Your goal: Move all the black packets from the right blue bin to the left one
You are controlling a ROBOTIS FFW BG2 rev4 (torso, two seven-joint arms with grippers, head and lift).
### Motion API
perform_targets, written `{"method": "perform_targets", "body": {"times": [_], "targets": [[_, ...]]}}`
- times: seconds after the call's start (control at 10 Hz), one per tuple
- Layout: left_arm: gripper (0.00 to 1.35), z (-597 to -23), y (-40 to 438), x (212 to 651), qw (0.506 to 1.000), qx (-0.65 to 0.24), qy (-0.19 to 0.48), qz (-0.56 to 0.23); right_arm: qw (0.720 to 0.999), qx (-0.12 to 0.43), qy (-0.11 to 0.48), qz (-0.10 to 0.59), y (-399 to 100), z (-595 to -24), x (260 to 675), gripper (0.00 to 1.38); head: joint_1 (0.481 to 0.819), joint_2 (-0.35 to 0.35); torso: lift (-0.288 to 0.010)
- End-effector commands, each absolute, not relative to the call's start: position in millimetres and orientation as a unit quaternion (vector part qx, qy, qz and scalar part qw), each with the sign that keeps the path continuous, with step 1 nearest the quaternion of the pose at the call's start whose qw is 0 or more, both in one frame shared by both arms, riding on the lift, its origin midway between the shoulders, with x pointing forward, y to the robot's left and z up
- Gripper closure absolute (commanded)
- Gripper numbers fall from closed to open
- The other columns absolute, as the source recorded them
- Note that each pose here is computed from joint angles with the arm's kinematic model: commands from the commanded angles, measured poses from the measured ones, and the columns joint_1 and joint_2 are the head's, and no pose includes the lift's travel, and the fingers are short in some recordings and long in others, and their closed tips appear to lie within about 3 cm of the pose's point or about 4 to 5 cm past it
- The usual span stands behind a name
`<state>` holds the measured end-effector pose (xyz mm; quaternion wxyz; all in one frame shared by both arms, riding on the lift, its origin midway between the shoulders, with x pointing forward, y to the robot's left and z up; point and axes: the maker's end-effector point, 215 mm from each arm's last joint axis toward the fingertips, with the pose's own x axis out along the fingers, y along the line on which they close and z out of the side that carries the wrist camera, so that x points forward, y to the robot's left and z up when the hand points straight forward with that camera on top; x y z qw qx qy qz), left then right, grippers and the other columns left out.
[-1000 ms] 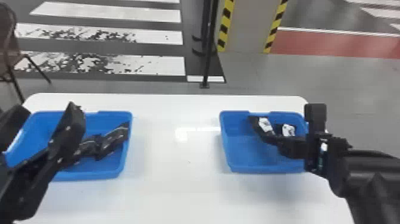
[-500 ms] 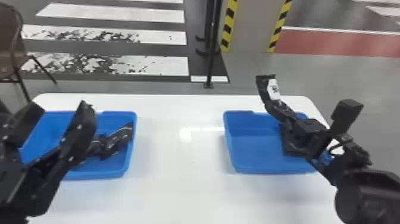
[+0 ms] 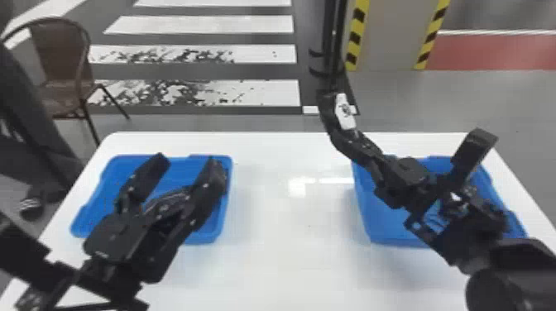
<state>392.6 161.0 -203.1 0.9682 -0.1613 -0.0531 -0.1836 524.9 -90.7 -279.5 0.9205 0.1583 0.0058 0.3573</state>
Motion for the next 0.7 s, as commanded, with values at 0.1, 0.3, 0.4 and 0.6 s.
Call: {"method": "perform_targets", "body": {"times": [0.1, 0.3, 0.4, 0.6], "targets": [[0.22, -226, 117, 404, 0.953, -0.172, 0.009, -0.248, 0.888, 0.192, 0.024, 0.416, -23, -285, 493, 1.12, 0.695, 0.098, -0.140], [0.22, -238, 111, 411, 0.952, -0.166, 0.032, -0.257, 0.871, 0.210, 0.031, 0.444, 6, -282, 477, 1.12, 0.695, 0.120, -0.140], [0.22, -238, 117, 418, 0.955, -0.160, 0.026, -0.250, 0.862, 0.219, 0.034, 0.455, 19, -281, 469, 1.12, 0.695, 0.136, -0.140], [0.22, -239, 122, 431, 0.956, -0.159, 0.020, -0.243, 0.853, 0.225, 0.049, 0.469, 34, -287, 459, 1.12, 0.695, 0.170, -0.140]]}}
